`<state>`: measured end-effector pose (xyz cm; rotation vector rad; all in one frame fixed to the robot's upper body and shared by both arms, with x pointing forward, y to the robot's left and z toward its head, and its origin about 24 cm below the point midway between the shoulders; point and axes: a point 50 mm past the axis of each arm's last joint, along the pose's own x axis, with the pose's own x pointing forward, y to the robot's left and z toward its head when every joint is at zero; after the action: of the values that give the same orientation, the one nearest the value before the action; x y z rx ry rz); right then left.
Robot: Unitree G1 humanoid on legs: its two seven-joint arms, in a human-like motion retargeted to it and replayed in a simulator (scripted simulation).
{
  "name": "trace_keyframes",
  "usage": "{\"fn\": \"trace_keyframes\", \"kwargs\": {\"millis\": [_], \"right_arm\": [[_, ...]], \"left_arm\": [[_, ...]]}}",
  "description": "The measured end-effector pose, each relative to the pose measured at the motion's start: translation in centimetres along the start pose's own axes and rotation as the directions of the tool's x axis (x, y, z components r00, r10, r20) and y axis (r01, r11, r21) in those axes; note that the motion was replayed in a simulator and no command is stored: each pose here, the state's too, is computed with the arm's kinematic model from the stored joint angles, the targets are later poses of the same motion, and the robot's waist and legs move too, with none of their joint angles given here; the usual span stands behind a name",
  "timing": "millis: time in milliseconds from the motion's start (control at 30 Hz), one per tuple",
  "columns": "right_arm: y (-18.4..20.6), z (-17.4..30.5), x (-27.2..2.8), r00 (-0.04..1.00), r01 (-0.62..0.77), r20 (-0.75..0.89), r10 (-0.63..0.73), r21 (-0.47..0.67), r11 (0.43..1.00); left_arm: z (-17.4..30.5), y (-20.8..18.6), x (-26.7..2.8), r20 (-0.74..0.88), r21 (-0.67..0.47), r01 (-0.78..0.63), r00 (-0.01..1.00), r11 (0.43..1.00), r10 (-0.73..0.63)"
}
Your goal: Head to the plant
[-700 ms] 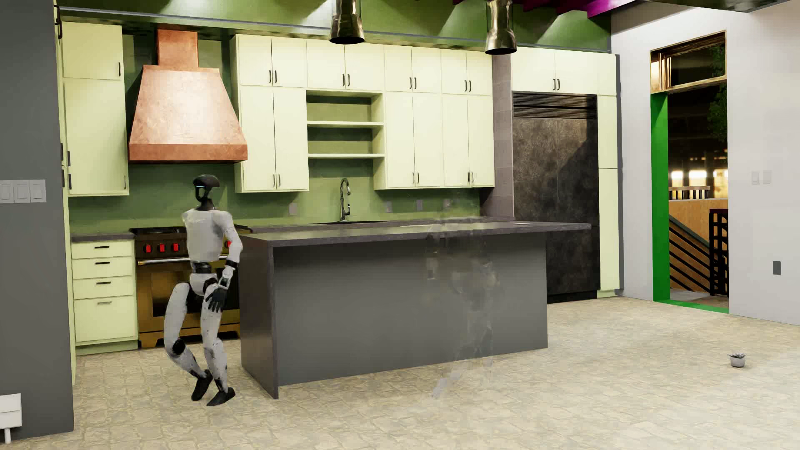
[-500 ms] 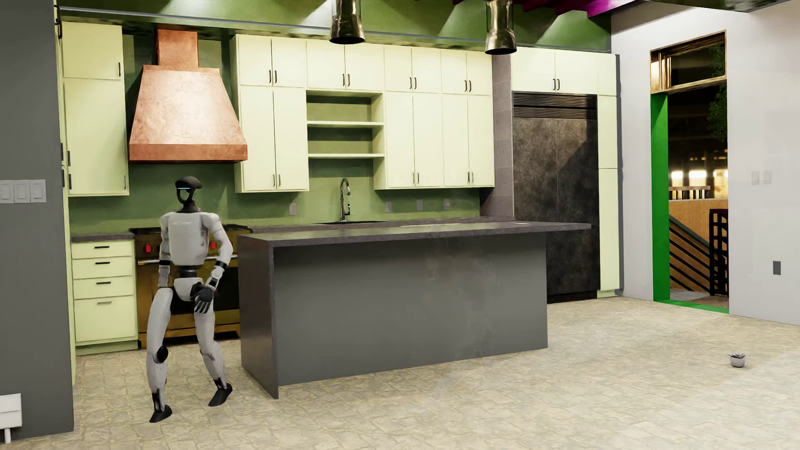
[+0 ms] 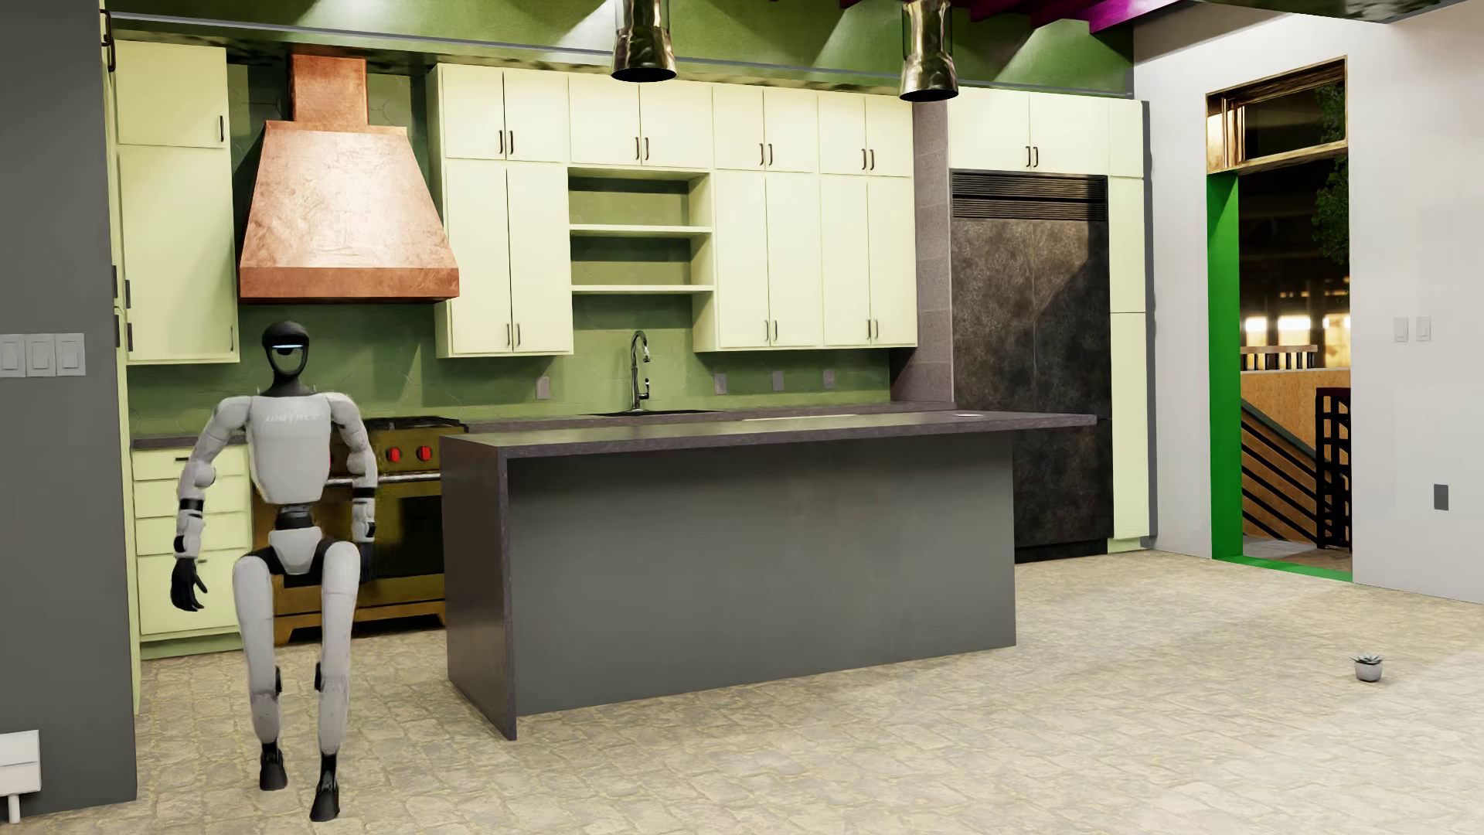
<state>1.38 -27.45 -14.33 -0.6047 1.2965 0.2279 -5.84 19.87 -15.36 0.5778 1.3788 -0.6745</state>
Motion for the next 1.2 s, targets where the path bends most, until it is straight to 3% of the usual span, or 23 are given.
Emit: {"fn": "trace_keyframes", "kwargs": {"millis": [100, 200, 300, 400, 467, 567, 667, 767, 833, 900, 967, 1033, 1100, 1200], "right_arm": [[0.6, 0.4, -0.1, 1.0, -0.009, 0.023, 0.008, 0.027, 1.0], [4.2, -1.4, -0.6, 0.994, -0.106, -0.037, 0.106, 0.006, 0.994], [7.4, -3.4, -1.4, 0.97, -0.225, -0.116, 0.214, -0.09, 0.97], [9.5, -5.7, -2.6, 0.938, -0.315, -0.2, 0.283, -0.149, 0.937], [9.7, -5.9, -2.7, 0.936, -0.32, -0.202, 0.288, -0.148, 0.936], [8.1, -5.4, -2.2, 0.954, -0.264, -0.181, 0.241, -0.119, 0.957], [5.2, -3.8, -1.2, 0.979, -0.168, -0.131, 0.157, -0.08, 0.983], [2.7, -2.8, -0.9, 0.995, -0.063, -0.081, 0.064, 0.016, 0.998], [1.9, -3.3, -0.9, 0.994, -0.045, -0.101, 0.045, 0.009, 0.999], [2.3, -3.6, -0.9, 0.991, -0.07, -0.12, 0.067, -0.025, 0.997], [3.1, -2.9, -0.7, 0.991, -0.097, -0.102, 0.092, -0.047, 0.994], [3.8, -1.3, -0.3, 0.992, -0.116, -0.056, 0.113, -0.053, 0.992], [3.8, 0.1, 0.0, 0.995, -0.101, -0.005, 0.101, -0.017, 0.995], [2.0, 1.4, 0.3, 0.998, -0.042, 0.045, 0.041, 0.033, 0.999]], "left_arm": [[0.5, -2.5, 0.0, 0.018, 0.009, 0.067, 0.998, 0.998, -0.067], [-0.5, -2.6, 0.1, -0.034, 0.048, 0.084, 0.996, 0.995, -0.083], [1.3, 2.1, 0.6, 0.017, 0.062, -0.035, 0.999, 0.997, 0.034], [5.9, 9.0, -0.2, 0.18, -0.085, -0.24, 0.951, 0.967, 0.251], [9.0, 12.6, -1.7, 0.297, -0.175, -0.331, 0.88, 0.927, 0.37], [11.5, 13.7, -2.0, 0.362, -0.154, -0.347, 0.851, 0.925, 0.38], [9.5, 10.9, -0.5, 0.289, -0.082, -0.278, 0.913, 0.957, 0.29], [3.8, 4.2, 1.0, 0.08, 0.102, -0.081, 0.994, 0.991, 0.073], [-0.1, -0.9, 0.7, -0.061, 0.196, 0.088, 0.995, 0.977, -0.078], [-2.2, -3.3, -0.1, -0.12, 0.242, 0.175, 0.981, 0.954, -0.149], [-1.8, -1.5, 0.0, -0.096, 0.2, 0.113, 0.991, 0.973, -0.095], [-0.4, 1.4, 0.2, -0.037, 0.086, -0.006, 0.999, 0.996, 0.01], [1.3, 3.8, 0.1, 0.039, -0.063, -0.116, 0.992, 0.991, 0.119], [4.1, 4.9, 0.1, 0.14, -0.156, -0.156, 0.974, 0.975, 0.179]]}}
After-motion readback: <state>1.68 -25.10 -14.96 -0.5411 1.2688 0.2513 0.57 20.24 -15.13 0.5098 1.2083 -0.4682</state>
